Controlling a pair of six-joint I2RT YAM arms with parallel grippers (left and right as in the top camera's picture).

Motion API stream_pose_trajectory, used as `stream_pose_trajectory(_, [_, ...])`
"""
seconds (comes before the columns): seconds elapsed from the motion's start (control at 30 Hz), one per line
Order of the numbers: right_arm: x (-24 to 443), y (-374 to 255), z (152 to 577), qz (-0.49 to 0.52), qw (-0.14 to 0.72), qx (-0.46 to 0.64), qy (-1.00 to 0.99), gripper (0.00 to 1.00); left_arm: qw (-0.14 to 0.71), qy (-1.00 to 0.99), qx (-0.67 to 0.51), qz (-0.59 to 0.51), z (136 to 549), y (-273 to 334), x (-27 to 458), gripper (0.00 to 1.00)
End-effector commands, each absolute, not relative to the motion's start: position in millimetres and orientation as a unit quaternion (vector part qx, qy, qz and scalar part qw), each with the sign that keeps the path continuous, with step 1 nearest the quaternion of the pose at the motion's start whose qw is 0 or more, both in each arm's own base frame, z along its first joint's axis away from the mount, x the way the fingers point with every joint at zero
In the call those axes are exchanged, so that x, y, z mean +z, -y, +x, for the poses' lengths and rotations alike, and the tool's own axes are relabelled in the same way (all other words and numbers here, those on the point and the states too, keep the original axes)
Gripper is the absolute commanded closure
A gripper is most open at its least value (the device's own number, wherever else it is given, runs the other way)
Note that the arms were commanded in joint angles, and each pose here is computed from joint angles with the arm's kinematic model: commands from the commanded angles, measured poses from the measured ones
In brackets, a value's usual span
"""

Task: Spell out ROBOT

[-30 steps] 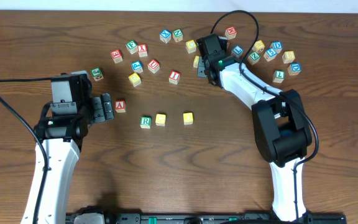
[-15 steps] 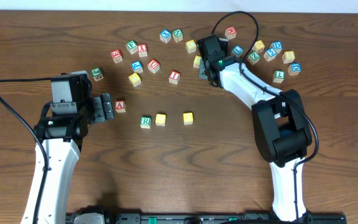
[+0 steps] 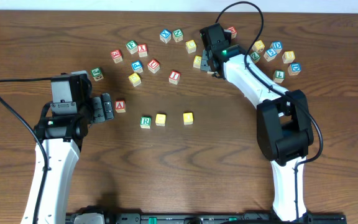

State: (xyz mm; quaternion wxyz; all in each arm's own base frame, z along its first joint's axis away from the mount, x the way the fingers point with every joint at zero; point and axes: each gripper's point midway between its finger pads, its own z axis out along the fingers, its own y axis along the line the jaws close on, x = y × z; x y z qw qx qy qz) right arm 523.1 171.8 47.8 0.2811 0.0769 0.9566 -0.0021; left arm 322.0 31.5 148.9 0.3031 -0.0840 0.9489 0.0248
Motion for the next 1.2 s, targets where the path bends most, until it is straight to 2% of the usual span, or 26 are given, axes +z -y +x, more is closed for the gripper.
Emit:
stream_pose_trajectory(0.0, [50.0, -173.5, 528.5, 0.062, 0.288, -0.003, -0.955, 0.46, 0.316, -0.945, 0.027, -0.084, 327.7, -33.7, 160.1, 0.04])
stream_pose_trajectory(0.2, [57.1, -177.8, 539.0, 0.054, 0.312, 0.006, -0.948, 0.52, 0.316, -0.945, 0.027, -0.084, 327.7, -33.7, 160.1, 0.04])
stream_pose_trajectory(0.6, [59.4, -169.6, 541.5, 0.060, 0.322, -0.017, -0.945, 0.57, 0.315, -0.945, 0.027, -0.084, 326.9, -33.7, 159.6, 0.04])
stream_pose_trajectory(0.67, [59.2, -163.6, 540.4, 0.064, 0.322, -0.034, -0.944, 0.64, 0.313, -0.946, 0.027, -0.084, 326.3, -33.7, 159.1, 0.04])
stream_pose_trajectory(0.77, [58.3, -161.0, 538.7, 0.065, 0.319, -0.041, -0.945, 0.69, 0.313, -0.946, 0.027, -0.084, 326.3, -33.7, 159.1, 0.04])
stream_pose_trajectory(1.17, [50.8, -158.6, 528.0, 0.064, 0.296, -0.050, -0.952, 0.69, 0.313, -0.946, 0.027, -0.084, 326.3, -33.7, 159.1, 0.04])
